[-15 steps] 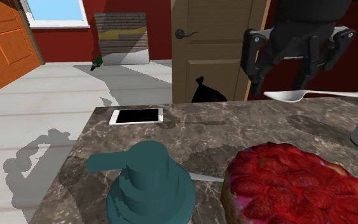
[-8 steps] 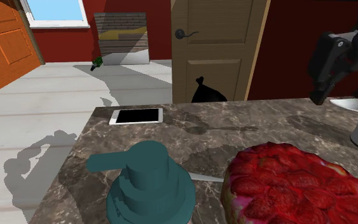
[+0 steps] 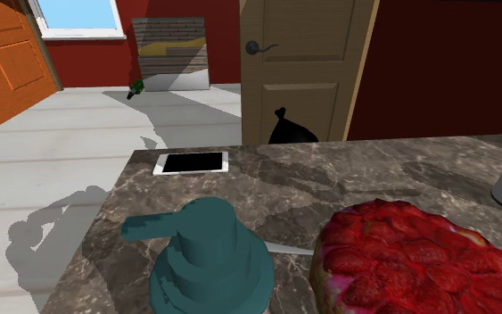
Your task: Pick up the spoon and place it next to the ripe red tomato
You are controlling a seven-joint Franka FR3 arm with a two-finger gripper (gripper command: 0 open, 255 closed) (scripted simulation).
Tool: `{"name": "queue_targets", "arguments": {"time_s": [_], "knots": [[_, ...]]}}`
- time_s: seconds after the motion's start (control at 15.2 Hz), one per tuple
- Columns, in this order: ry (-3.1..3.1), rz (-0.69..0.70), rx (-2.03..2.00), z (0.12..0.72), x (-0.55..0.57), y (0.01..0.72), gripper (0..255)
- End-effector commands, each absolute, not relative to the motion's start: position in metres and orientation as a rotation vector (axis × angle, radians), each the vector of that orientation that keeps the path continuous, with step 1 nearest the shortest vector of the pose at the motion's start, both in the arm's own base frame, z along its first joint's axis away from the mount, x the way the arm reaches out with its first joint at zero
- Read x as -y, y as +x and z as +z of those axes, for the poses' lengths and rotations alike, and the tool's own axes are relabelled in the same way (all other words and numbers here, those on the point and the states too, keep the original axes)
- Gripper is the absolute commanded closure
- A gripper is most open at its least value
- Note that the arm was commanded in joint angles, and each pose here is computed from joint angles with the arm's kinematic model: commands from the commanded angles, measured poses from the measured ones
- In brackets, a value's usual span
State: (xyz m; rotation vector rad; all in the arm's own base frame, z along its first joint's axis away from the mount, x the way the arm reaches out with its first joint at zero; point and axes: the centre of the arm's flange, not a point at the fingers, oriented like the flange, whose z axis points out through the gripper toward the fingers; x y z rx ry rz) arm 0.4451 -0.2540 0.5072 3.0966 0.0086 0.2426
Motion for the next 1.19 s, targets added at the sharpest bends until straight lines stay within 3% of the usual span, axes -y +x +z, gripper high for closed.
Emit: {"name": "queue_targets", "arguments": {"time_s": [0.0,1.12], "knots": [[3.096,0.242,-0.011,0.508,0.279,0.435,255],[3.096,0.242,-0.011,0.508,0.487,0.350,255]]}}
